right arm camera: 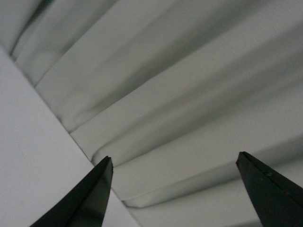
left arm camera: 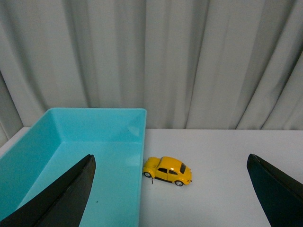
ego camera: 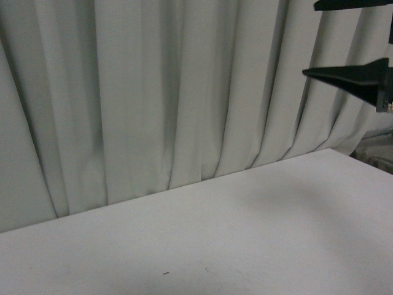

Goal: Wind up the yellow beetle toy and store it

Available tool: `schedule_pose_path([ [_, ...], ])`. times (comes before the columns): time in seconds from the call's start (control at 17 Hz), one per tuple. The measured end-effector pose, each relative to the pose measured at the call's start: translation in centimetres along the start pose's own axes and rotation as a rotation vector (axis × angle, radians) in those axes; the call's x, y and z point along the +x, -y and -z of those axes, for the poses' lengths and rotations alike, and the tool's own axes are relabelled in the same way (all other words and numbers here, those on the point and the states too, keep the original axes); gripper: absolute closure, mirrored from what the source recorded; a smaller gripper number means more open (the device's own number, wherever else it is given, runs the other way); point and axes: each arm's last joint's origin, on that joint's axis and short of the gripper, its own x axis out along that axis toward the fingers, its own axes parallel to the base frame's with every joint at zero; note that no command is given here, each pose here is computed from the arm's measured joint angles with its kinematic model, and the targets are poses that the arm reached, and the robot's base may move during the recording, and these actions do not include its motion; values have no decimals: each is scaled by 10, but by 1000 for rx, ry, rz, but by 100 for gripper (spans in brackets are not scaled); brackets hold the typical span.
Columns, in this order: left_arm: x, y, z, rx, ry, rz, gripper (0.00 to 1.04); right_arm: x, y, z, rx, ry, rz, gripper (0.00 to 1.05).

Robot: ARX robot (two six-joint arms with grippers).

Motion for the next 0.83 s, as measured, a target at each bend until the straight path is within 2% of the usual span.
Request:
schedule_pose_path([
  [0.06, 0, 0, 0, 0, 0, 0, 7, -9, -27, -18, 162, -86, 151, 29],
  [0.18, 0, 0, 0, 0, 0, 0, 7, -29, -72, -40, 633, -143, 329, 53],
  [0.29, 0, 0, 0, 0, 0, 4, 7, -39, -99, -49, 861, -101, 410, 74],
  [0.41, 0, 0, 0, 0, 0, 0, 7, -40, -119, -48, 954, -92, 421, 99],
  [0.47, 0, 0, 0, 0, 0, 0, 7, -41, -128, -48, 969, -92, 416, 103],
  [0.83, 0, 0, 0, 0, 0, 1, 7, -44, -162, -56, 986, -70, 404, 103],
])
